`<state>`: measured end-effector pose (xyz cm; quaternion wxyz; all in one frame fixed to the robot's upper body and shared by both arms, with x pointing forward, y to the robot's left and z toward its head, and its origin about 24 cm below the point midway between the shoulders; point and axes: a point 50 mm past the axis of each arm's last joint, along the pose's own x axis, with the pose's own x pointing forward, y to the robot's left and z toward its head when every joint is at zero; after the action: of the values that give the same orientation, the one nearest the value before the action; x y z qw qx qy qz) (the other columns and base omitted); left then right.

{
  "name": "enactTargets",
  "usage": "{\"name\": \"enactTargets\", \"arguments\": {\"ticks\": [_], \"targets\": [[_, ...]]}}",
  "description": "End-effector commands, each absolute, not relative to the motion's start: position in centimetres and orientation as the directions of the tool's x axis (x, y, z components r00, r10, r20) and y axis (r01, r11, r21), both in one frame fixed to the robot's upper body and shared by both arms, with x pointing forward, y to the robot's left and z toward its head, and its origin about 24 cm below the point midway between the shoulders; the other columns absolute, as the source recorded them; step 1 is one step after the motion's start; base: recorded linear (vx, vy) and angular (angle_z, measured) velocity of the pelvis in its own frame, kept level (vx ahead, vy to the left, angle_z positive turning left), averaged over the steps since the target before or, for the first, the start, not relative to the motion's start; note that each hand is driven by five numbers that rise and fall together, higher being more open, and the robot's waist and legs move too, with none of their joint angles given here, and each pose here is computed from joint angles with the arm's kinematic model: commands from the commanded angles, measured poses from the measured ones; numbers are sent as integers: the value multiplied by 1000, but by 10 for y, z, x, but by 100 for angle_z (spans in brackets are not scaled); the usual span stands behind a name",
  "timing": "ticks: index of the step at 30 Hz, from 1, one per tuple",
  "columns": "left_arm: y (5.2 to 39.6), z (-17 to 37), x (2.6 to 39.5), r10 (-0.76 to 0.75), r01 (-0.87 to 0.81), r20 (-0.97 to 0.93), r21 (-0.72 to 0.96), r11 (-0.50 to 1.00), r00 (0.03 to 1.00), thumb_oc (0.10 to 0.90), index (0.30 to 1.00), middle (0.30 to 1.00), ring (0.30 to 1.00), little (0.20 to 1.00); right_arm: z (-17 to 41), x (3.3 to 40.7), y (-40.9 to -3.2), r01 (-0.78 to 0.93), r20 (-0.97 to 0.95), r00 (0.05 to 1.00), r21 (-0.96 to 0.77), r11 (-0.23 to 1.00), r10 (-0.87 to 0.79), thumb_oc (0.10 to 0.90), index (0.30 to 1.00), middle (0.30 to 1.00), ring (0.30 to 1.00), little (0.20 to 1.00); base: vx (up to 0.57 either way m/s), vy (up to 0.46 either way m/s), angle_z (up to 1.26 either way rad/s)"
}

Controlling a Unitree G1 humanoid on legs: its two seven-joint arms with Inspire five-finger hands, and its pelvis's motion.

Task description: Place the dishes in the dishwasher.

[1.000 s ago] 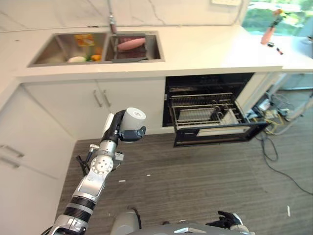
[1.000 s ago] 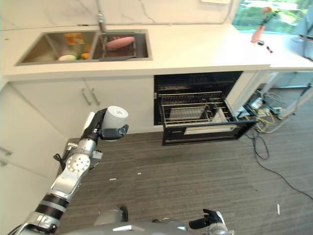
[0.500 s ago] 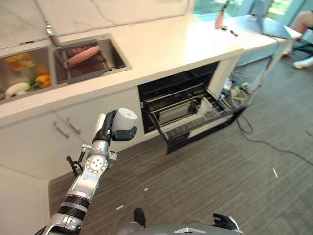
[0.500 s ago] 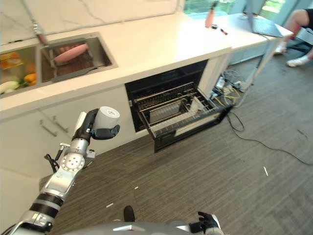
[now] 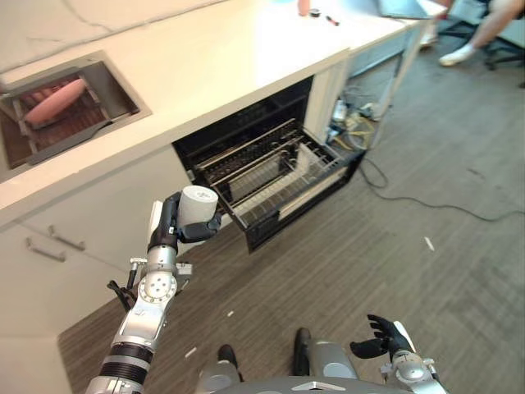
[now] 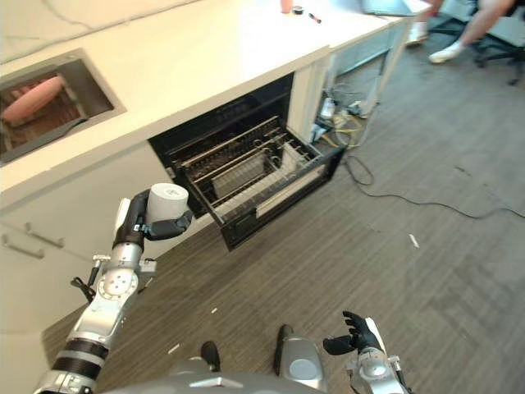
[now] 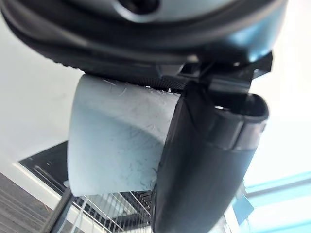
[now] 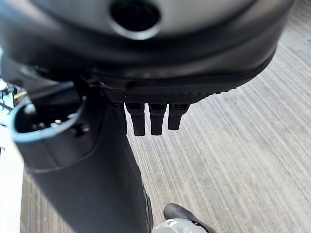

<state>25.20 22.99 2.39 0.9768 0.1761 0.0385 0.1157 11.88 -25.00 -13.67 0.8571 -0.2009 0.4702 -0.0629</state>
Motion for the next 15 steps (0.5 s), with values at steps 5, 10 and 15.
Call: {"name": "enactTargets", "arguments": {"ticks": [5, 10, 15], "targets": [[226, 87, 274, 204, -283, 276, 289, 914, 939, 400, 300, 300, 300, 300, -130, 123, -273, -60, -740, 561, -483, 873, -371, 800, 900, 900, 900, 900, 140, 144, 58], [221, 86, 276, 167, -249, 266, 313, 916, 949, 400, 300, 300, 300, 300, -138, 107, -275, -72, -774, 494, -490, 869, -396, 800, 900, 900, 900, 900, 201, 309, -7], [211, 88, 284, 95, -182, 251, 353, 918, 963, 400, 300, 300, 300, 300, -145, 91, -273, 61, -804, 407, -450, 891, -434, 800, 900, 900, 900, 900, 260, 366, -17]]}}
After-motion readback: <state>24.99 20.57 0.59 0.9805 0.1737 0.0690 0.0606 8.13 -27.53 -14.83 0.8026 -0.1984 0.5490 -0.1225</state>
